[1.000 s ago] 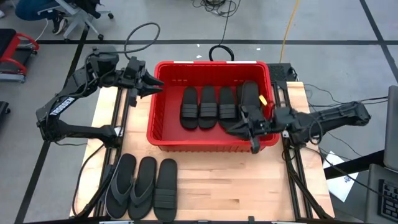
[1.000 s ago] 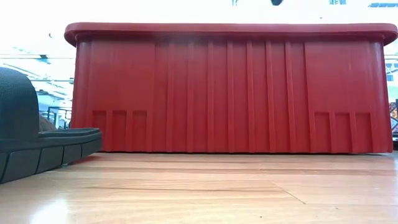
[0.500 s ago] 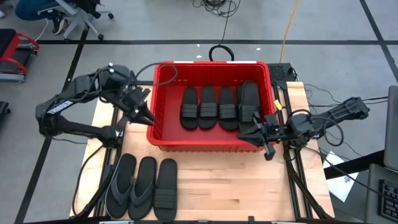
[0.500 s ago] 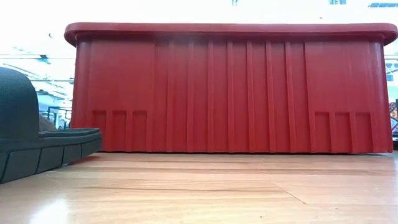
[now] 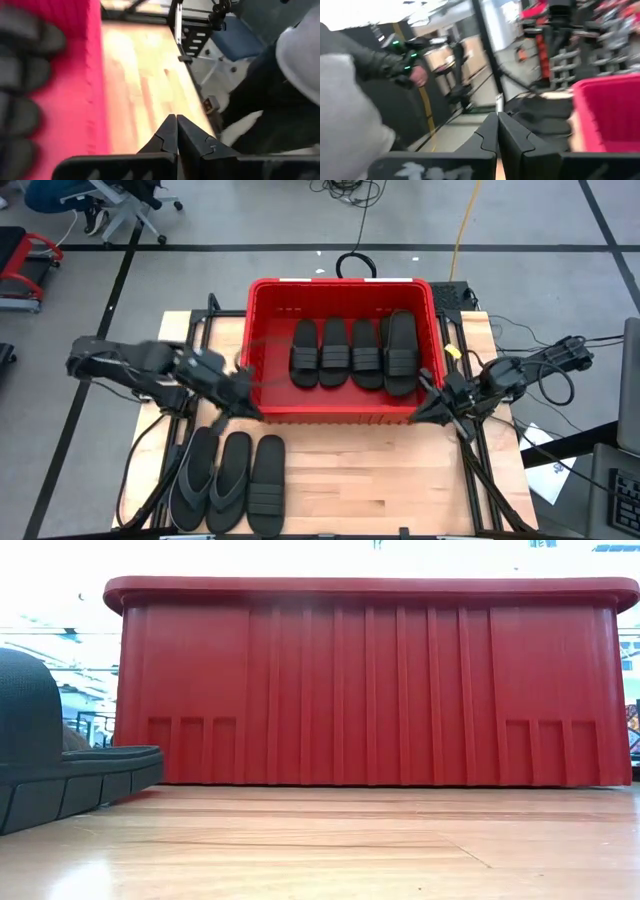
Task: Pick and place slides into bin
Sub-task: Put the black slipper into the red bin
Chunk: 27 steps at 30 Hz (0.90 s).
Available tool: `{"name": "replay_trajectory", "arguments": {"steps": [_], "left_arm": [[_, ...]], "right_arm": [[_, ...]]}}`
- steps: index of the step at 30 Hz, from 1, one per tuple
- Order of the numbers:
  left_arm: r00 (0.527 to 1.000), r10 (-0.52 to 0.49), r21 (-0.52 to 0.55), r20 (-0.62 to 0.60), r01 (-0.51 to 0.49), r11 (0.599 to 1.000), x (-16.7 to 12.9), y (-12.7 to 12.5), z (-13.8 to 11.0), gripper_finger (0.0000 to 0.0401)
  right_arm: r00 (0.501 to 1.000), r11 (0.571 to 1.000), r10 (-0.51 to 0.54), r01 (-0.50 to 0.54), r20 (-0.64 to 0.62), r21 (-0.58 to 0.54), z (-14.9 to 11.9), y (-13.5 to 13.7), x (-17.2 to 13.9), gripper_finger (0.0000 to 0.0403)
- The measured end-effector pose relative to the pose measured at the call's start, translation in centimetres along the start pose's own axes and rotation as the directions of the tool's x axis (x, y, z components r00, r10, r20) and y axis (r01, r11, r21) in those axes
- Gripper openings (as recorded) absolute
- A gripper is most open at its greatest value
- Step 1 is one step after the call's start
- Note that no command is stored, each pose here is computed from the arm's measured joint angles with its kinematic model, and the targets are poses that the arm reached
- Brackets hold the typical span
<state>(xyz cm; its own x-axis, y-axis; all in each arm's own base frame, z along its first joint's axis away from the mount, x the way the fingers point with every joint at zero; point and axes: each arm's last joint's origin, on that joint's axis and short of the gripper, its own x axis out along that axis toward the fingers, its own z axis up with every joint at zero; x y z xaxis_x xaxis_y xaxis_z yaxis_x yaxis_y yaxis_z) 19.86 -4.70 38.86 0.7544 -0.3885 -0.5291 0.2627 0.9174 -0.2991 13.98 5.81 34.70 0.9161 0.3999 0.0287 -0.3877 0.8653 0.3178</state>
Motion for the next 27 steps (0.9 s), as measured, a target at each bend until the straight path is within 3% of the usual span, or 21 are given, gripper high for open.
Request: {"name": "replay_trajectory", "arguments": {"steps": [4, 8, 14, 22, 27], "left_arm": [[0.997, -0.072, -0.166, 0.006, 0.072, 0.983, 4.1, -0.3, -2.8, 0.0003], [0.988, -0.142, -0.271, 0.069, 0.155, 0.95, 6.4, -1.6, -4.8, 0.0003], [0.992, -0.115, -0.381, 0.046, 0.124, 0.916, 7.5, -3.0, -7.0, 0.0006], [0.986, -0.153, -0.419, -0.064, 0.113, 0.901, 8.6, -3.7, -9.7, 0.003], [0.962, -0.116, -0.384, -0.245, 0.013, 0.923, 11.1, -3.3, -12.8, 0.0069]], "right_arm": [[0.996, 0.998, 0.07, -0.07, -0.048, 0.001, -0.4, 0.4, 0.0, 0.0], [0.996, 0.997, 0.073, -0.075, -0.052, -0.02, -0.4, 0.4, 0.0, 0.0], [0.999, 0.999, 0.036, -0.037, -0.035, -0.026, -0.3, 0.4, -0.1, 0.0], [1.0, 0.999, -0.025, 0.025, -0.015, -0.022, -0.3, 0.2, -0.1, 0.0], [0.997, 0.997, -0.073, 0.073, 0.001, -0.009, -0.2, 0.0, -0.1, 0.0]]}}
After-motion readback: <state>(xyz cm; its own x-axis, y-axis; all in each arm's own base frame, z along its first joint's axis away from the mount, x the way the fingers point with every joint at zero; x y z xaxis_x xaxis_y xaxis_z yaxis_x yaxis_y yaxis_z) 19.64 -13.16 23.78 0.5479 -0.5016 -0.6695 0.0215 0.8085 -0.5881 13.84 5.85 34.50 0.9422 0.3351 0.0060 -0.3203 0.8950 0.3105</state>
